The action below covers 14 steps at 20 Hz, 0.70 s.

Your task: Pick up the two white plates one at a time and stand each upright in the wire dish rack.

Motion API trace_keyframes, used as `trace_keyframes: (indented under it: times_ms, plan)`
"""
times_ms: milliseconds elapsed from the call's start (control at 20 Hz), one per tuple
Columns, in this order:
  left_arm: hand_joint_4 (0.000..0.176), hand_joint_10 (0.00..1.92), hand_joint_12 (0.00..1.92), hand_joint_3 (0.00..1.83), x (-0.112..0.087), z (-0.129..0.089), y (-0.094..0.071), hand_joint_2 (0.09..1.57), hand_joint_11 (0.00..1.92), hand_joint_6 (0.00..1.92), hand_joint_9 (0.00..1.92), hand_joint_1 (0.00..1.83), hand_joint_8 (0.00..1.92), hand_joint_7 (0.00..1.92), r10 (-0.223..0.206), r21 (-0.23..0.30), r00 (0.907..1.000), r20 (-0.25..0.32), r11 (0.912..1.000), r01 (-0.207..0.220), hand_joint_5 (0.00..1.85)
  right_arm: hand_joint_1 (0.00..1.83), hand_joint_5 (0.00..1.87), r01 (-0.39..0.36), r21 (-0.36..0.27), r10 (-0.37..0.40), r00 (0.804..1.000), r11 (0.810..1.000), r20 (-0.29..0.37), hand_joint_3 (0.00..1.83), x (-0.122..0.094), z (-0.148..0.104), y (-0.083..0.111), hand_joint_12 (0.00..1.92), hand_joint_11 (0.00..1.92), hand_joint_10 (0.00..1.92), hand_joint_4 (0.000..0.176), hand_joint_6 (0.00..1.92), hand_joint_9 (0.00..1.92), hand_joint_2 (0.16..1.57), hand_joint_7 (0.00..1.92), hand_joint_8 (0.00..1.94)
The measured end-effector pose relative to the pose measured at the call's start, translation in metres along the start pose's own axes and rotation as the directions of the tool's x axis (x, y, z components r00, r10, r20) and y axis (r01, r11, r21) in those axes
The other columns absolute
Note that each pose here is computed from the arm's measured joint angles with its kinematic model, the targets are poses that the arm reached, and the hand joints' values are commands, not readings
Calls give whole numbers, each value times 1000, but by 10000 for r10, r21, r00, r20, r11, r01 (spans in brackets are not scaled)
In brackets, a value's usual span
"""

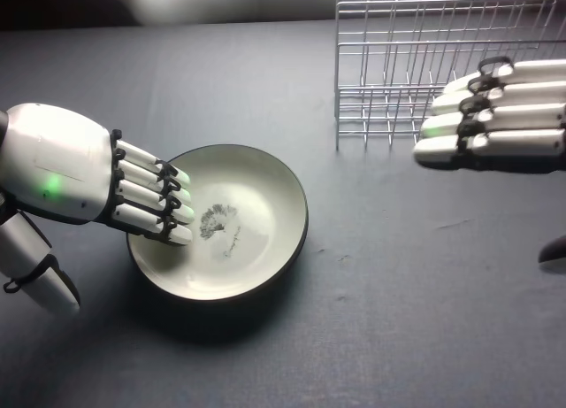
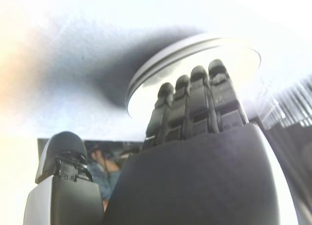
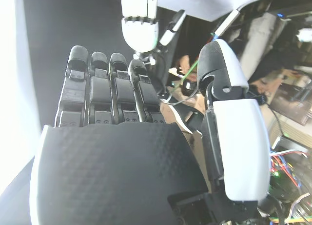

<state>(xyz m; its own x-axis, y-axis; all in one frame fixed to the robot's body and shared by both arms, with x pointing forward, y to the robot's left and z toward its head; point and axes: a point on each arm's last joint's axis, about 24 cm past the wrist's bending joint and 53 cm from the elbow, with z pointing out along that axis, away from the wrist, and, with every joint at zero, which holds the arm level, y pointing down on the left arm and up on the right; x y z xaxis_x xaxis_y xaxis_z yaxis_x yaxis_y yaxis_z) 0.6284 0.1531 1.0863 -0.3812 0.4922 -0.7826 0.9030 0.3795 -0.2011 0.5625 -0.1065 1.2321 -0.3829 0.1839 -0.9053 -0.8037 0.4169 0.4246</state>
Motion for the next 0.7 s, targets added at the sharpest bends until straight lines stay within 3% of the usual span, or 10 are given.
trace_keyframes:
  times_ms: [250,350,500,700]
  plan:
    - [0,0,0,0,6,-4,2,1081,0,0,0,0,0,0,-80,23,9998,-192,10000,81,0,916,11,794,-240,-802,9961,9966,-370,0,5,3,6,0,0,0,0,3,0,1102,0,0]
    - [0,0,0,0,10,-4,0,1081,0,0,0,0,0,0,-85,94,9994,-334,9999,88,0,983,21,1269,-376,-1280,9914,9912,-288,0,-3,4,8,8,18,0,0,5,0,1061,0,0]
    - [0,0,0,0,19,-5,-1,1085,0,0,0,0,0,0,7,152,9980,-628,9999,3,0,1089,67,1406,-480,-1410,9900,9889,-55,0,-13,5,12,6,6,0,0,18,0,1055,0,0]
    - [0,0,0,0,22,-4,-1,1094,0,0,0,0,0,0,-22,135,9975,-713,9999,32,0,984,87,1738,-416,-1752,9839,9839,-344,8,-5,11,10,10,19,2,0,15,6,1118,31,10]
